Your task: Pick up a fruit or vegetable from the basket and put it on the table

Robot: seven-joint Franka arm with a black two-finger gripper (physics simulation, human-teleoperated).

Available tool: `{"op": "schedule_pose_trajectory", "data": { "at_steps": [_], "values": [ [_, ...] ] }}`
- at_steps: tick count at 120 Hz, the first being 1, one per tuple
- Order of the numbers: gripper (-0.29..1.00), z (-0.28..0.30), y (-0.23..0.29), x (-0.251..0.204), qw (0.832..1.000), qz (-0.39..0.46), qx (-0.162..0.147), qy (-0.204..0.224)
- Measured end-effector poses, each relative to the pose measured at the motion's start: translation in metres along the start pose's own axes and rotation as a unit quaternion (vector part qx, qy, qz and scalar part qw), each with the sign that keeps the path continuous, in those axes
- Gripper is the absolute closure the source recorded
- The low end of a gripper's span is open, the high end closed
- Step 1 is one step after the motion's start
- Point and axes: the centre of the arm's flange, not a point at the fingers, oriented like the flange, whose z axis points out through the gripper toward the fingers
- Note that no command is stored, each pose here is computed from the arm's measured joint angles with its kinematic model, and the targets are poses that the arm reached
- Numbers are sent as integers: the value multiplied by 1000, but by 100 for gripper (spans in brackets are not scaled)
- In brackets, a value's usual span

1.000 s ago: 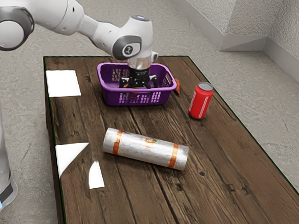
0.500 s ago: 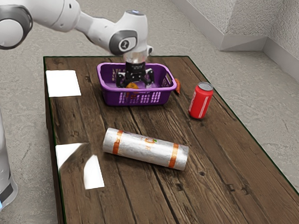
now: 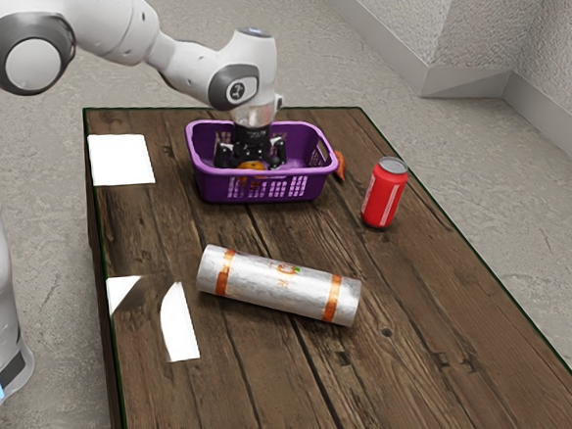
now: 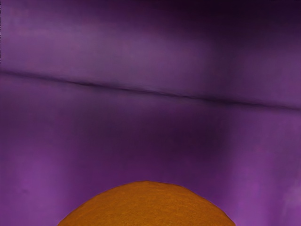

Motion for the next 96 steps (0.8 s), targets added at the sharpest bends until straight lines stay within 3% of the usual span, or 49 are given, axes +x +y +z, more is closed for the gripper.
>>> {"op": "schedule_pose_trajectory", "data": {
  "at_steps": [14,41,60,69,76,86,96],
  "values": [
    [-6,-1,1,0,1000,-10,-2,-1],
    [33,-9,5,-17,1000,-13,-8,0],
    [36,-32,7,-34,1000,-5,-25,5],
    [37,-64,9,-30,999,-10,-48,11],
    [37,-97,1,-1,997,-38,-67,17],
    [38,-172,2,28,991,-55,-105,55],
    [38,-207,6,20,990,-46,-108,75]
  ]
}}
